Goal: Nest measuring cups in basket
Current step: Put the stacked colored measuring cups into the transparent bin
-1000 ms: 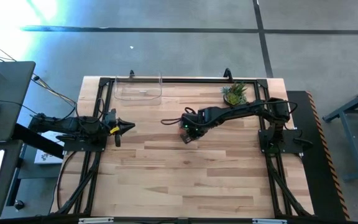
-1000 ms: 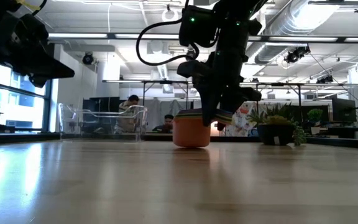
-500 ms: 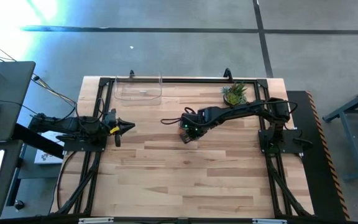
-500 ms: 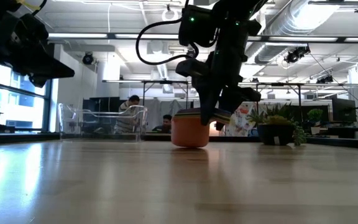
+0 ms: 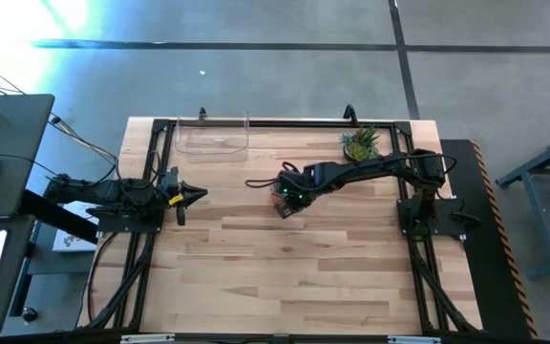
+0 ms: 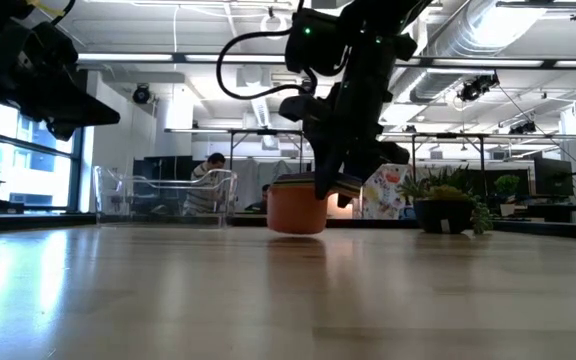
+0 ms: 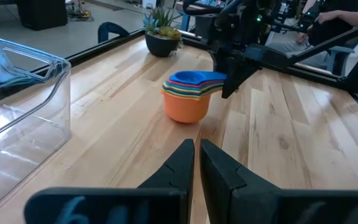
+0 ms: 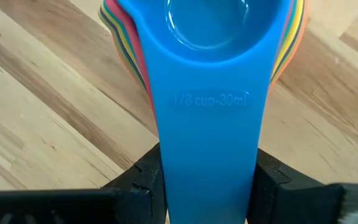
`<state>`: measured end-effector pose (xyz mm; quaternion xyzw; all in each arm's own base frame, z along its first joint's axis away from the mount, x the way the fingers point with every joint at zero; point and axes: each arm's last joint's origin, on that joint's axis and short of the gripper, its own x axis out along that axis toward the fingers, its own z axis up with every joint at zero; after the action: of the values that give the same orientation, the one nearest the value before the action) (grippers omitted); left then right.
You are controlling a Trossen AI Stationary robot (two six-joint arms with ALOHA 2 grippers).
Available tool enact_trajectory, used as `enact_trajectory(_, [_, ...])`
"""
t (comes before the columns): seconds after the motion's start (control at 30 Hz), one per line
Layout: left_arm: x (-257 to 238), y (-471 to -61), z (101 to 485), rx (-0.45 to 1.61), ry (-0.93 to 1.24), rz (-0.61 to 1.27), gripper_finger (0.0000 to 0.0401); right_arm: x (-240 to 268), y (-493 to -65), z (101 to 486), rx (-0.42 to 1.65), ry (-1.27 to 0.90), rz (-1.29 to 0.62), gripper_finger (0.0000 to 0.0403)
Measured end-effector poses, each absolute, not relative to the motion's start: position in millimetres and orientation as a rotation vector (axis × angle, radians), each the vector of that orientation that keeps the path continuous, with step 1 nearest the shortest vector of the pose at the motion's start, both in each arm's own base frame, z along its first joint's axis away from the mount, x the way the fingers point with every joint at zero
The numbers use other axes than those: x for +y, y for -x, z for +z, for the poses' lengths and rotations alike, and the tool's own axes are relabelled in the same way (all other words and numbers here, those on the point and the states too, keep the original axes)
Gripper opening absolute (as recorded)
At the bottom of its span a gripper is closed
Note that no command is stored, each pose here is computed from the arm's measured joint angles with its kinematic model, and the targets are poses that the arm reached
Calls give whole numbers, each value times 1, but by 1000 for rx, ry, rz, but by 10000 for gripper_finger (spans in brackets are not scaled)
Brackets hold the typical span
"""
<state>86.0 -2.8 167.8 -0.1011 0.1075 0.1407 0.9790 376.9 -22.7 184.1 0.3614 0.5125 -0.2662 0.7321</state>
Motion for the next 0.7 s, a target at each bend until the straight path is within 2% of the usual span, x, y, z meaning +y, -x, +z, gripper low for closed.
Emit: enact_trajectory(0.7, [-3, -86, 168, 216, 204, 283, 17, -25, -379, 185, 1097, -800, -580, 129])
